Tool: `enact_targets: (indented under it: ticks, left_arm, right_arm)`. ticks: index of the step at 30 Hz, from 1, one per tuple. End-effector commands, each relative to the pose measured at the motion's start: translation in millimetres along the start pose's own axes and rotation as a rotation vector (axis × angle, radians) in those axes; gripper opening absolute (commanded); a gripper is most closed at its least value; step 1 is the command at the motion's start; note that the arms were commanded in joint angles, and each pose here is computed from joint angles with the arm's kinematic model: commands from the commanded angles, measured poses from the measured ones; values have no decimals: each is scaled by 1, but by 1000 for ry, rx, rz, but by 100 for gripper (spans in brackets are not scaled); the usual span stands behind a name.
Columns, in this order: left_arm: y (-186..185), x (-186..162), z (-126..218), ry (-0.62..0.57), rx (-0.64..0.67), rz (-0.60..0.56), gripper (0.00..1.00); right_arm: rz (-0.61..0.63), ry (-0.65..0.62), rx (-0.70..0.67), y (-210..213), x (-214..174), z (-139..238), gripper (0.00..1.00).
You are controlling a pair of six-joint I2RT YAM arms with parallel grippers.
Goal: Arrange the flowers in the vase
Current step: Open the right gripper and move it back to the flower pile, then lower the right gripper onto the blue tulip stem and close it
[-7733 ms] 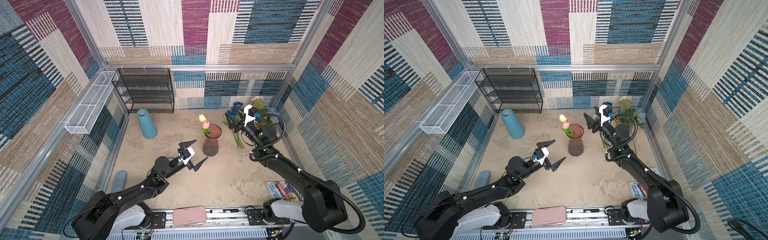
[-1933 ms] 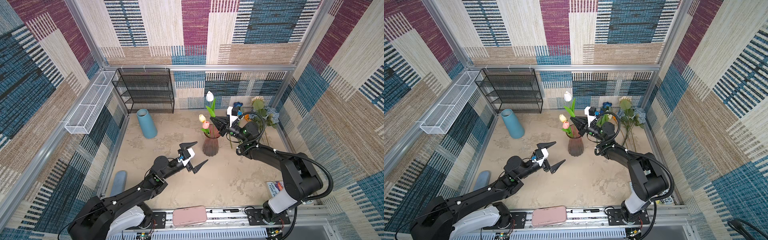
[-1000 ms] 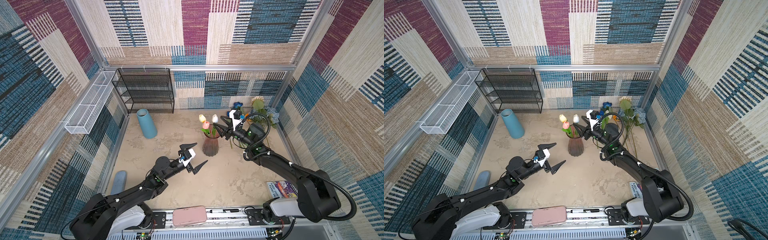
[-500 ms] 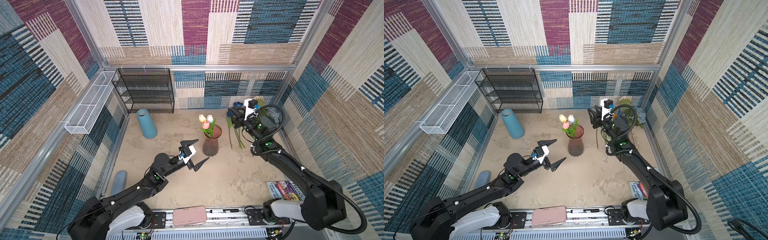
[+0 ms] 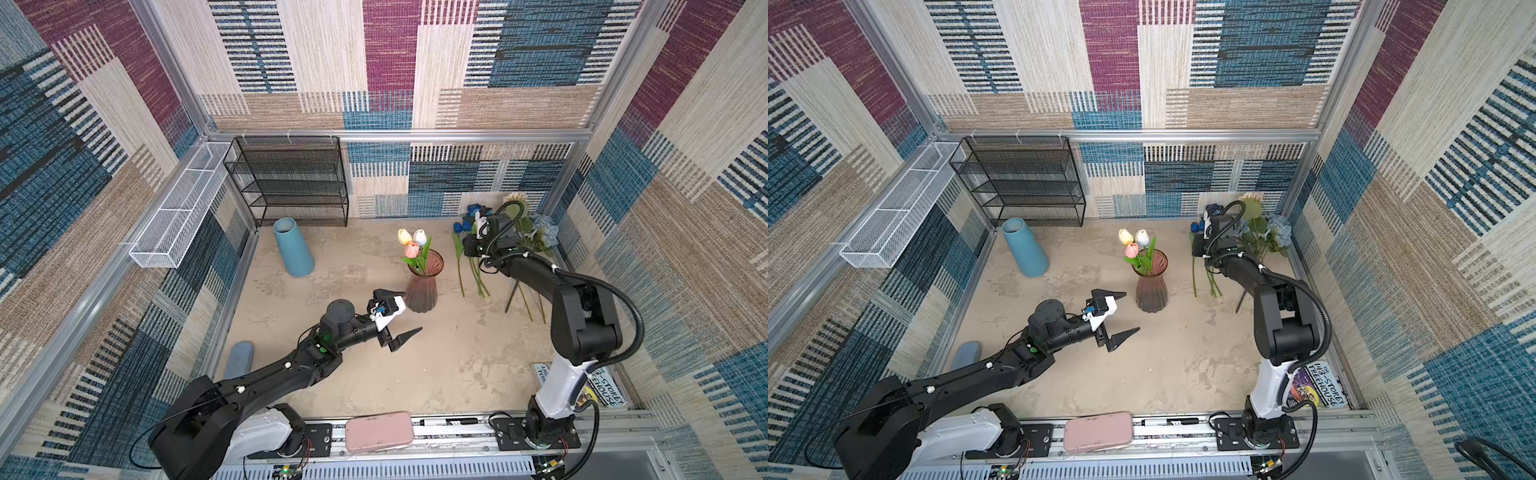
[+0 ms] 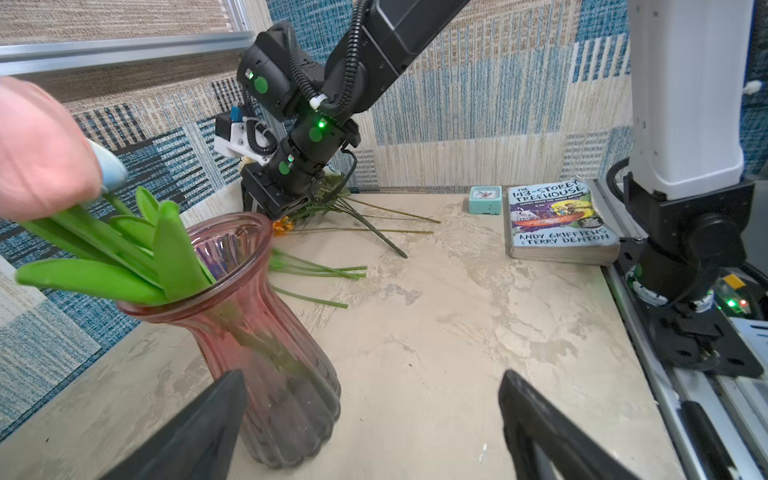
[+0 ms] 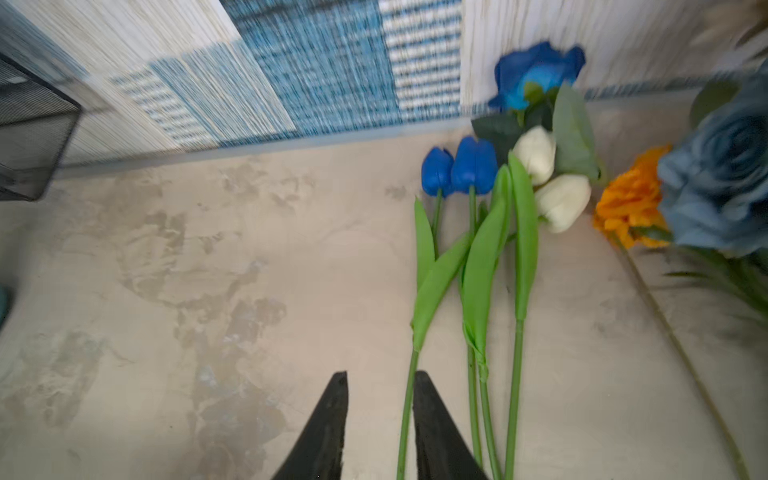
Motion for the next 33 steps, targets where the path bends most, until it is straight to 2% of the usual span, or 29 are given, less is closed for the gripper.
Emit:
enact_targets:
  ticks: [1, 5, 12, 22, 29, 33]
  left_arm:
    - [-1, -2, -3, 3, -23, -22, 97]
    - [0, -6, -5, 6, -15, -16, 97]
    - [1, -8, -9, 27, -19, -20, 97]
    - [1, -12, -8, 31, -11, -20, 97]
    - [0, -10, -5, 28, 2, -25, 97]
    - [1, -9, -4, 19, 13, -30, 97]
  right_arm:
    - [-6, 114, -51, 1, -13, -17, 30]
    - [-12, 199, -122, -6, -21, -42, 30]
    - [9, 259, -139, -5, -35, -65, 30]
    - [14, 293, -182, -7, -47, -87, 28]
    - [20, 307, -176, -5, -56, -94, 8]
    - [43, 282, -91, 6, -55, -90, 2]
Point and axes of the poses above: each gripper's point midway between its finger pads, its own z axis back along the fingers, its own y axis along the line the jaws close on, x = y × z, the point moved 9 cm from there along z, back along the fingers, and after that the axes turned 1 degree about z, right-handed, at the moved point
